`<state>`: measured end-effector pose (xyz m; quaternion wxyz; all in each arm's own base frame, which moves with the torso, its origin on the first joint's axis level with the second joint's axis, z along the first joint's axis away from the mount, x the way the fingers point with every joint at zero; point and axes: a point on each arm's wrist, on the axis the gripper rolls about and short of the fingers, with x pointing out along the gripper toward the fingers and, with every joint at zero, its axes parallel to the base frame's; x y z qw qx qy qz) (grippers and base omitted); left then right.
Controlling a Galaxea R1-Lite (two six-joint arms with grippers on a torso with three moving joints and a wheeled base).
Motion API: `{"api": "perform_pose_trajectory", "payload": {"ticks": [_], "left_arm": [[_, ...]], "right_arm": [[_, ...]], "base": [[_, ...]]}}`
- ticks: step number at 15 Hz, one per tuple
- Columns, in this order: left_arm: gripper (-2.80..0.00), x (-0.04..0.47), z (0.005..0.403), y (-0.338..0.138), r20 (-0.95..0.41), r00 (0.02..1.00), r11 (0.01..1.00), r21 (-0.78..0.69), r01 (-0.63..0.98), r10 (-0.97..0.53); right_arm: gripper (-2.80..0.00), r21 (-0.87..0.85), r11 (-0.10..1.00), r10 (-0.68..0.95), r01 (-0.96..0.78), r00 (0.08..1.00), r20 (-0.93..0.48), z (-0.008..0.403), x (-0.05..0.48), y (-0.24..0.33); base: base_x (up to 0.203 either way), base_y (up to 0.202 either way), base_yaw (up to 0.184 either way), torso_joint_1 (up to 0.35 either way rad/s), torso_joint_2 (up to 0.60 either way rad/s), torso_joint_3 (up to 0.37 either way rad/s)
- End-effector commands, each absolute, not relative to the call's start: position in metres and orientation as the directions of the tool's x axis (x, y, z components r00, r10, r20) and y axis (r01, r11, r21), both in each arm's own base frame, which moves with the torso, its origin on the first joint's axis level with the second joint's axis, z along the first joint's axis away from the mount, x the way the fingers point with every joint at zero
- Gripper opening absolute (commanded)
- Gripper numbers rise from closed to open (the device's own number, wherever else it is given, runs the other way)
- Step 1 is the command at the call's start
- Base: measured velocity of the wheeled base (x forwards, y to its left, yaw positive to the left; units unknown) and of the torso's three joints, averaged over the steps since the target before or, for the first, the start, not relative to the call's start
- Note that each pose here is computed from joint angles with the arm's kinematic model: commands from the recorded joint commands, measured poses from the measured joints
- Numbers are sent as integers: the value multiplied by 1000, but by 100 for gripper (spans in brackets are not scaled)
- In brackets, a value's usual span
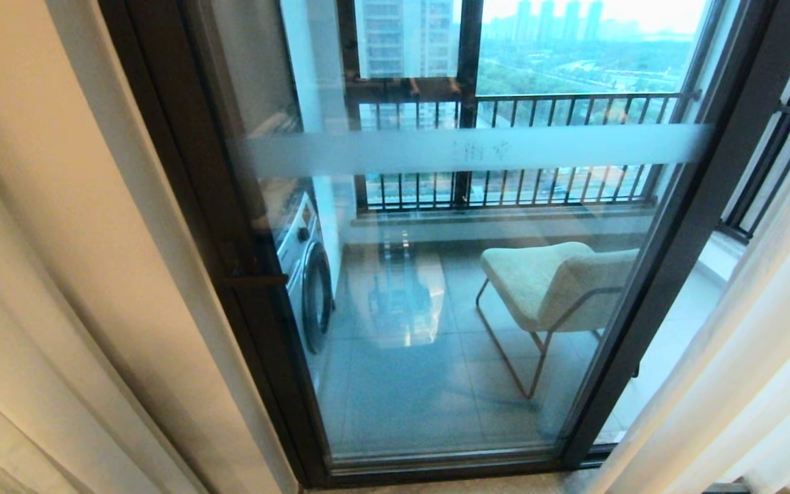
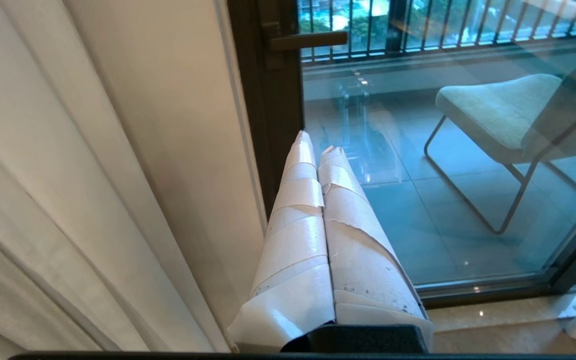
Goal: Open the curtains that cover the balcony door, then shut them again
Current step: Pull the inner curtains open on both sides
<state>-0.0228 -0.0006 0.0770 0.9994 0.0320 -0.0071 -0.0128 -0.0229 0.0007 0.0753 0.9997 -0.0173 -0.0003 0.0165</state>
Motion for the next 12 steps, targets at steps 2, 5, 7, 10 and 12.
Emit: {"api": "perform_pose_trajectory", "payload": {"ticks": [2,5,7,10,12], "left_arm": [[-280,-23,77,-1,14,1000,998,65,25,-26],[-280,-23,77,-1,14,1000,998,65,25,-26],[-280,-23,77,-1,14,1000,998,65,25,-26],[-280,-23,77,-1,14,1000,998,65,25,-26],[-280,-23,77,-1,14,1000,998,63,25,-26]], "right_arm": [[-280,-35,999,34,-34,999,0,75,-23,1],[-280,-48,998,34,-34,999,-3,75,-23,1],[-280,-50,998,35,-35,999,-3,75,-23,1],[-280,-44,998,34,-34,999,-2,75,-23,1],[-280,-43,999,34,-34,999,-2,75,-23,1]], "base": [[-2,-88,2,4,-3,3],[0,-187,0,1,0,0],[0,-194,-2,4,-1,2],[0,-191,9,2,3,2],[-2,-205,75,3,7,1]]}}
